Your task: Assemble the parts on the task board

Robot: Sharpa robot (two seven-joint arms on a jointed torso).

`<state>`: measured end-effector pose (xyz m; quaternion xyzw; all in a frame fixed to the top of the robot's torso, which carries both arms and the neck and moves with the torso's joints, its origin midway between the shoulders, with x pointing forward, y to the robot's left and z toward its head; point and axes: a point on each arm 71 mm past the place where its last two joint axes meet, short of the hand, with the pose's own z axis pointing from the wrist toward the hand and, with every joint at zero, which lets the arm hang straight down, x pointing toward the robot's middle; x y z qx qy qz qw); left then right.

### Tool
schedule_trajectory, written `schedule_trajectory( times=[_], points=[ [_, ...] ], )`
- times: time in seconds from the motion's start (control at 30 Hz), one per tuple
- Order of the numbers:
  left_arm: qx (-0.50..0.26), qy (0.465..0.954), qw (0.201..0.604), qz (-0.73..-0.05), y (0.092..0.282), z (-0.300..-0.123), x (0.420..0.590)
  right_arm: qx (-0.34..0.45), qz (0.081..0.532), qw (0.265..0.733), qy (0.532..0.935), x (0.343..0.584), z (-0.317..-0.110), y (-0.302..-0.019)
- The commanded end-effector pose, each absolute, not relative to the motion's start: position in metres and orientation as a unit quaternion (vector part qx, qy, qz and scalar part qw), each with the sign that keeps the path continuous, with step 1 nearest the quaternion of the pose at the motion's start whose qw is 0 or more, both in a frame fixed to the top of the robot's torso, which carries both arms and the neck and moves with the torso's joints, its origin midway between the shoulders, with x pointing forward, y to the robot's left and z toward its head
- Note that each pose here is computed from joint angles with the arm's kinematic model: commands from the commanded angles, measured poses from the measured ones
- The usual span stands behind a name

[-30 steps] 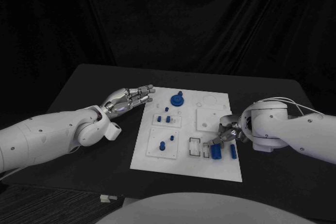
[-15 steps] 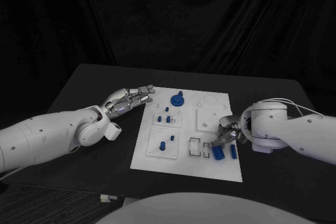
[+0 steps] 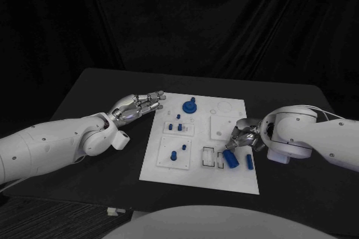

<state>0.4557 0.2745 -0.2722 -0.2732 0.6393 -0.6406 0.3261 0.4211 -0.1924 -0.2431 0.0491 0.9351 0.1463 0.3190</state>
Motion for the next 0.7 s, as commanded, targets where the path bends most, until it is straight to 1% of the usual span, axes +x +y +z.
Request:
schedule_trajectory(
  times=[0.03, 0.3, 0.5, 0.6, 0.7],
  points=[
    [-0.274, 0.635, 0.321, -0.647, 0.273, -0.272, 0.455, 0.118, 0.184, 0.307, 0.926, 0.421, -0.239, -0.188],
    [-0.275, 0.636, 0.321, -0.646, 0.274, -0.272, 0.455, 0.132, 0.198, 0.290, 0.927, 0.420, -0.237, -0.180],
    [-0.274, 0.636, 0.319, -0.647, 0.273, -0.272, 0.455, 0.119, 0.191, 0.278, 0.934, 0.420, -0.239, -0.177],
    [-0.275, 0.636, 0.318, -0.647, 0.273, -0.272, 0.455, 0.099, 0.179, 0.284, 0.937, 0.419, -0.239, -0.179],
    [-0.275, 0.637, 0.319, -0.646, 0.274, -0.272, 0.454, 0.070, 0.162, 0.308, 0.935, 0.419, -0.237, -0.183]
  ],
)
